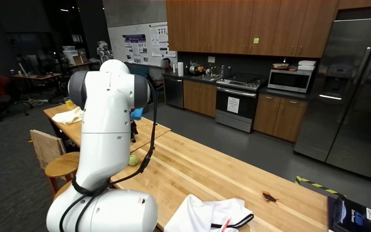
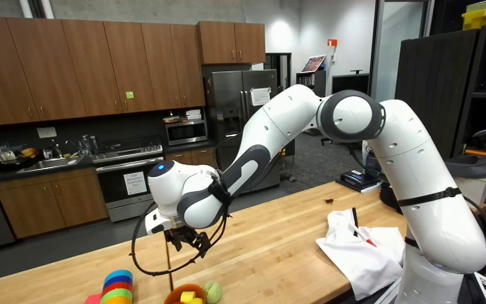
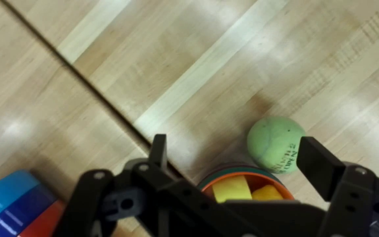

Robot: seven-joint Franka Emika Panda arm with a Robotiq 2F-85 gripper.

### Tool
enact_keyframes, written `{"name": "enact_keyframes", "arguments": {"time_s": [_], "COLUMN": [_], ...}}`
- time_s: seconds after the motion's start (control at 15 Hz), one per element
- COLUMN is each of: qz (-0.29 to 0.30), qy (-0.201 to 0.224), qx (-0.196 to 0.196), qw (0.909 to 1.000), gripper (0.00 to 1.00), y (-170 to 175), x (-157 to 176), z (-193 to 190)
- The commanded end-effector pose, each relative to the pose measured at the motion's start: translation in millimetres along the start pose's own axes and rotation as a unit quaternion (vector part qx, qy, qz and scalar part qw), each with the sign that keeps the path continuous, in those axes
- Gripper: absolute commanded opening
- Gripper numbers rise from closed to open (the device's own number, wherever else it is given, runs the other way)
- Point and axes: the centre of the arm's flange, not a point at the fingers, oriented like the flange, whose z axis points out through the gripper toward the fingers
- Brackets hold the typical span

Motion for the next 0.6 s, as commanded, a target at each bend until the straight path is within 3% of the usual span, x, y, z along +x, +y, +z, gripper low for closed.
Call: {"name": "enact_keyframes", "arguments": {"time_s": [0.0,0.53], "qz": [-0.099,-0.287], "qy": [0.016,0.051], "qx": [-0.025,-0.058], "qw": [0.9947,0.9548], "gripper": [1.00,1.00], "y": [70,146], "x": [17,59], "z": [-3,18]}}
